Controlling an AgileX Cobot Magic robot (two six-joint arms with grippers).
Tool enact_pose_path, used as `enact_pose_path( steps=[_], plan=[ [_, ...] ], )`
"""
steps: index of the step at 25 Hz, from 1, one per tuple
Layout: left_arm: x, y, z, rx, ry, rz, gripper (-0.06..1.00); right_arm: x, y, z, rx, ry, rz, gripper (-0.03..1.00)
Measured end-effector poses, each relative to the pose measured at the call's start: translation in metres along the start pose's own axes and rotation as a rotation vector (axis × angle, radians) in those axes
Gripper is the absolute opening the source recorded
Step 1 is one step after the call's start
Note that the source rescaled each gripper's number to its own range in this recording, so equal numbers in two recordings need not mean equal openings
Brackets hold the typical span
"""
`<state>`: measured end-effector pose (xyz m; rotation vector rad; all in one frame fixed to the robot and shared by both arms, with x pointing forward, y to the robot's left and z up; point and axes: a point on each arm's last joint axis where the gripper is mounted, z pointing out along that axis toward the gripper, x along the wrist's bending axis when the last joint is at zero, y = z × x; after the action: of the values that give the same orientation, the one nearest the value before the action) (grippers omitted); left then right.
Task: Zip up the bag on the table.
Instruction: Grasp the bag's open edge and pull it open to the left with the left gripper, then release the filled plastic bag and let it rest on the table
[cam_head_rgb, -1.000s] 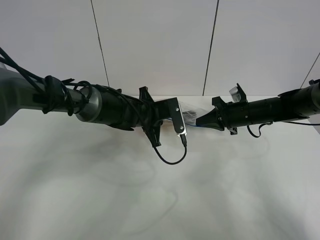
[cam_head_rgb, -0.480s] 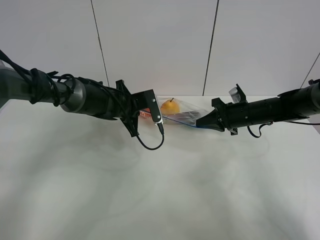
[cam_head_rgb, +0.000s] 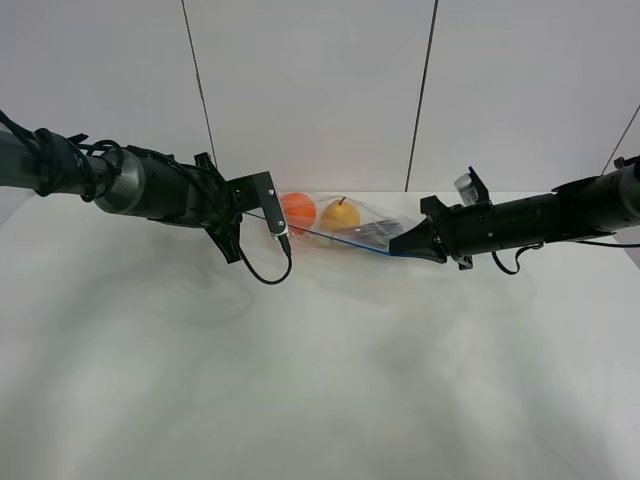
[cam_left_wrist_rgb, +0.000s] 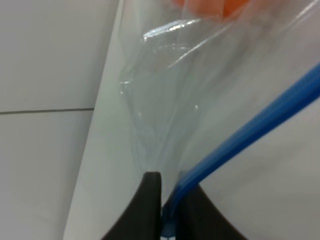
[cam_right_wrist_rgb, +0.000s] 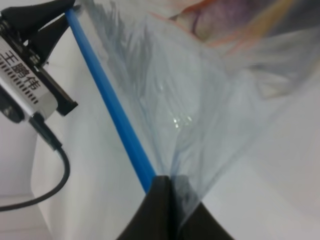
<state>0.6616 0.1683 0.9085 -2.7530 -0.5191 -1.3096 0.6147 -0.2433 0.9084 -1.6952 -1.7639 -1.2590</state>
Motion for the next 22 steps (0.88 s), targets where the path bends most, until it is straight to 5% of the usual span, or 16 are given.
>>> enact_pose_path(
  steps=[8,12,15,22],
  plan=[
    [0.001,-0.002,0.001,-0.006,-0.005,-0.088,0.04,0.0,0.0,0.0,0.001,0.0,0.0,0.0],
    [0.013,-0.028,0.007,0.142,0.06,-0.19,0.41,-0.007,-0.002,-0.004,0.022,-0.053,-0.027,0.0],
    [0.019,-0.027,0.007,0.146,0.089,-0.31,0.68,-0.007,-0.002,-0.003,0.025,-0.051,-0.029,0.0],
    [0.028,-0.023,0.005,0.113,0.14,-0.723,0.8,-0.007,-0.003,-0.003,0.037,-0.053,-0.037,0.0]
  ],
)
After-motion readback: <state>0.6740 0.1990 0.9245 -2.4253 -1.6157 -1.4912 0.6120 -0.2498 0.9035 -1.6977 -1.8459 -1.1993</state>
